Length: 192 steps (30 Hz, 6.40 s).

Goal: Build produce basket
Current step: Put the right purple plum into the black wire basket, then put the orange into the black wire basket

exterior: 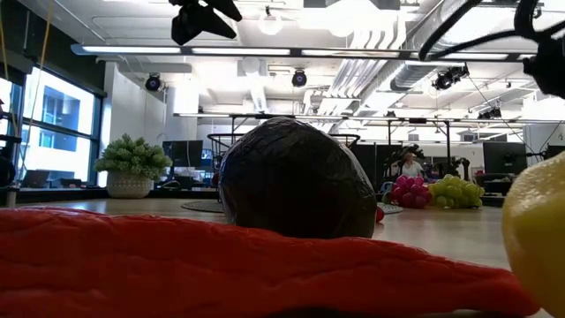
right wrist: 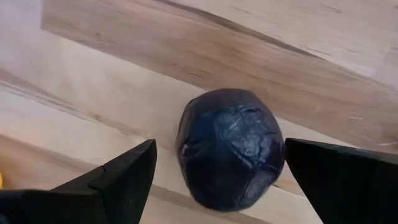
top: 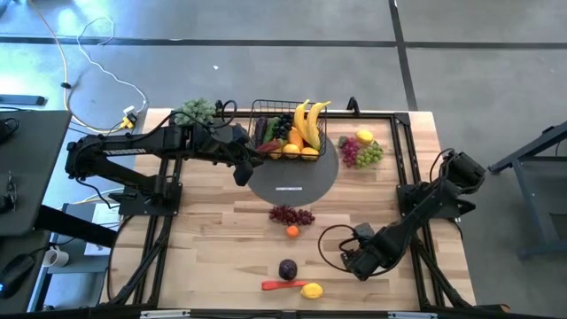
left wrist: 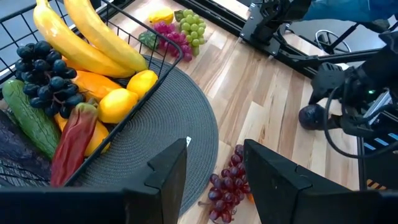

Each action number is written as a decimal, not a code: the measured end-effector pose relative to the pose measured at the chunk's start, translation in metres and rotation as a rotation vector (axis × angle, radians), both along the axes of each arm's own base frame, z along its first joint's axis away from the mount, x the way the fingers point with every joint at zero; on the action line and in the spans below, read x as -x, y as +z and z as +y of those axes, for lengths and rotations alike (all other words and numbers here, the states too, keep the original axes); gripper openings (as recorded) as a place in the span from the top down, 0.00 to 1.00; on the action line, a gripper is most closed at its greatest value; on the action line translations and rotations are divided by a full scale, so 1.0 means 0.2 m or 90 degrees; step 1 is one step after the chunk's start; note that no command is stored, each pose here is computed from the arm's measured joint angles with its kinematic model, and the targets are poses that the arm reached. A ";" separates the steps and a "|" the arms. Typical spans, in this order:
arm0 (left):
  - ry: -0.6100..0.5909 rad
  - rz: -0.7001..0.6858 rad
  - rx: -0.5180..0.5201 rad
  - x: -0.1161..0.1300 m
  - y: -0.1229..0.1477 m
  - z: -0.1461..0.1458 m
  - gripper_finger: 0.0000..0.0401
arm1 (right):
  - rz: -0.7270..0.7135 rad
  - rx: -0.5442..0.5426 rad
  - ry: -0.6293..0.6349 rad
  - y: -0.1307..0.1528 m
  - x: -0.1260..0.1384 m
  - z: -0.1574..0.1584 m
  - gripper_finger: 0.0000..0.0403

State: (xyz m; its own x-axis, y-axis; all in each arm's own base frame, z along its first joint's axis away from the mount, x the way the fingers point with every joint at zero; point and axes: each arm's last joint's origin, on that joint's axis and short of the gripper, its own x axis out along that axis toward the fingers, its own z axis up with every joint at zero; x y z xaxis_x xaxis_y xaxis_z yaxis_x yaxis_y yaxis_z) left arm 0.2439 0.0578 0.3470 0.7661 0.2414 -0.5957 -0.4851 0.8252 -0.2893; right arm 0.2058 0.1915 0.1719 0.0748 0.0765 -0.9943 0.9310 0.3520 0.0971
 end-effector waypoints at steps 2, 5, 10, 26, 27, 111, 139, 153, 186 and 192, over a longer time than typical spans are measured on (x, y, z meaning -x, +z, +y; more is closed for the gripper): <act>0.000 0.000 0.000 0.00 0.00 0.00 0.63 | 0.006 -0.002 -0.002 -0.02 0.01 -0.01 0.19; 0.000 0.000 0.000 0.00 0.00 0.00 0.63 | 0.024 -0.009 0.000 -0.04 0.02 -0.01 0.24; -0.003 0.002 -0.005 0.00 0.00 0.00 0.63 | 0.026 -0.016 0.001 -0.04 0.02 -0.01 0.40; 0.068 0.020 -0.059 0.03 0.00 0.09 0.63 | -0.092 0.001 -0.014 0.11 -0.03 -0.14 0.57; 0.074 0.021 -0.063 0.03 0.00 0.10 0.63 | -0.108 0.005 -0.014 0.13 -0.05 -0.16 0.57; 0.166 0.034 -0.115 0.21 0.01 0.48 0.59 | -0.426 0.409 0.156 0.32 -0.45 -1.55 0.37; 0.014 0.013 -0.101 0.06 0.01 0.23 0.35 | -0.481 0.425 0.065 0.53 -0.33 -1.43 0.34; -0.173 -0.020 0.030 -0.04 0.00 -0.10 0.31 | -0.488 0.406 0.117 0.57 -0.31 -1.20 0.34; -0.622 0.119 -0.300 -0.41 -0.42 -0.65 0.26 | -0.512 0.364 0.162 0.56 -0.32 -0.88 0.34; -0.632 0.123 -0.323 -0.41 -0.42 -0.64 0.26 | -0.518 0.357 0.080 0.57 -0.31 -0.88 0.34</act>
